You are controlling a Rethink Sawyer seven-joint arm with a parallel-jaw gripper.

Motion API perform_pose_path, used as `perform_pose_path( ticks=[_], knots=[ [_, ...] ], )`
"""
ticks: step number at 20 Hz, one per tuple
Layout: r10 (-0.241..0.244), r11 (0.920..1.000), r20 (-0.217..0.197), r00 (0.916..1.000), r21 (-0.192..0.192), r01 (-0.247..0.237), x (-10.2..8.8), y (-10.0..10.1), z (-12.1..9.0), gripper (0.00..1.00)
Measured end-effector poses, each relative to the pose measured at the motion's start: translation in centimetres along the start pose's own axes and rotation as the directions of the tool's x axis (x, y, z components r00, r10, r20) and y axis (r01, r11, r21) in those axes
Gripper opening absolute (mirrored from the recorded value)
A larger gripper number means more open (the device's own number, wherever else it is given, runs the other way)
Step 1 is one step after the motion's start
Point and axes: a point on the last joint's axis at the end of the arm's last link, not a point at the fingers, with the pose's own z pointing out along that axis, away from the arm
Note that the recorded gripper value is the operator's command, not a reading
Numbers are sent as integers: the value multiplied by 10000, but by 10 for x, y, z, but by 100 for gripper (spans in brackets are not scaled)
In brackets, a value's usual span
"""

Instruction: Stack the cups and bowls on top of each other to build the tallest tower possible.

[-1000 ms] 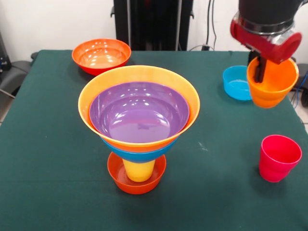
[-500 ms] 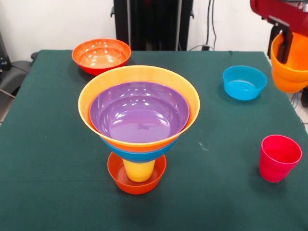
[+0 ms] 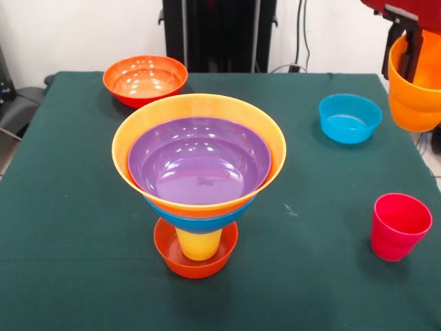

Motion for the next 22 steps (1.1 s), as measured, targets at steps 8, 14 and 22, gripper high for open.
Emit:
perform_pose_path(
  ticks=[8,14,22],
  knots=[
    [15,9999,643,9979,-117,-8,-18,1,-17,0],
    [11,9996,970,9953,-287,17,-28,4,-30,0],
    [210,9992,1110,9936,-359,-171,-48,-2,-36,0]
  ],
)
